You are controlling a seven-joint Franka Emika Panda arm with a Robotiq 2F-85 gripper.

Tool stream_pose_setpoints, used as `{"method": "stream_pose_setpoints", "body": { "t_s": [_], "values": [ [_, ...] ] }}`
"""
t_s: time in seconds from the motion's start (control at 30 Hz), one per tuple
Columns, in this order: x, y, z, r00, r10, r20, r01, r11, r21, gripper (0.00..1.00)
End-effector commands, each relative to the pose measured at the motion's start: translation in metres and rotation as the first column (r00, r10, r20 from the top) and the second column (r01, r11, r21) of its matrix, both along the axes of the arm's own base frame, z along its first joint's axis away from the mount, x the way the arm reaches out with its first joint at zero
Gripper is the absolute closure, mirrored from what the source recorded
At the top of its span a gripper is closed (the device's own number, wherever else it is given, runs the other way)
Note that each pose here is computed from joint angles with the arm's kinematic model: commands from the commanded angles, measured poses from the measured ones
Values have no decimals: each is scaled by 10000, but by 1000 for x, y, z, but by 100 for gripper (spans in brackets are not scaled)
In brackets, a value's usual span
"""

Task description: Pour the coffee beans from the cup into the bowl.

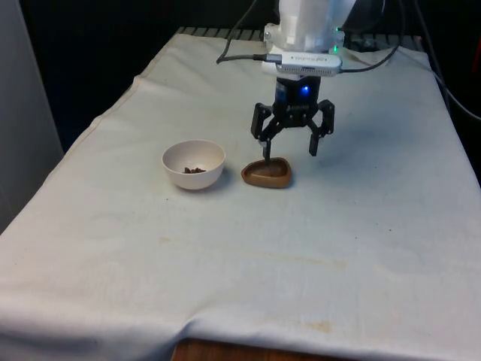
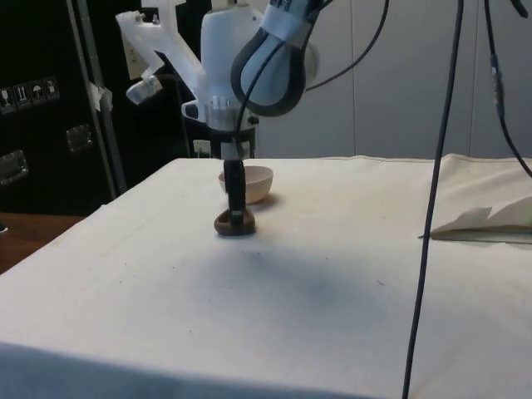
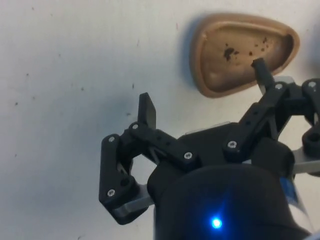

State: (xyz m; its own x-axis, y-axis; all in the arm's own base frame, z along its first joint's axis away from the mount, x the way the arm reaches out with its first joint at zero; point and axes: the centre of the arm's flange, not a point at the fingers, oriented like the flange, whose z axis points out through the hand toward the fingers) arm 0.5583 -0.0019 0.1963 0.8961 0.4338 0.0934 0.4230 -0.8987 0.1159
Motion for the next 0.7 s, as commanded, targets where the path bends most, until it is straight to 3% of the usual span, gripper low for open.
{"method": "stream_pose_setpoints", "body": {
  "t_s": [0.0, 0.33, 0.43, 0.67],
  "values": [
    [-3, 0, 7, 10000, -51, 0, 51, 10000, 40, 0],
    [-4, -1, 43, 9999, -111, 23, 110, 9999, 99, 0],
    [-3, -1, 42, 9999, -90, 50, 89, 9999, 133, 0],
    [-5, -1, 74, 9999, -121, 54, 120, 9998, 186, 0]
  ]
}}
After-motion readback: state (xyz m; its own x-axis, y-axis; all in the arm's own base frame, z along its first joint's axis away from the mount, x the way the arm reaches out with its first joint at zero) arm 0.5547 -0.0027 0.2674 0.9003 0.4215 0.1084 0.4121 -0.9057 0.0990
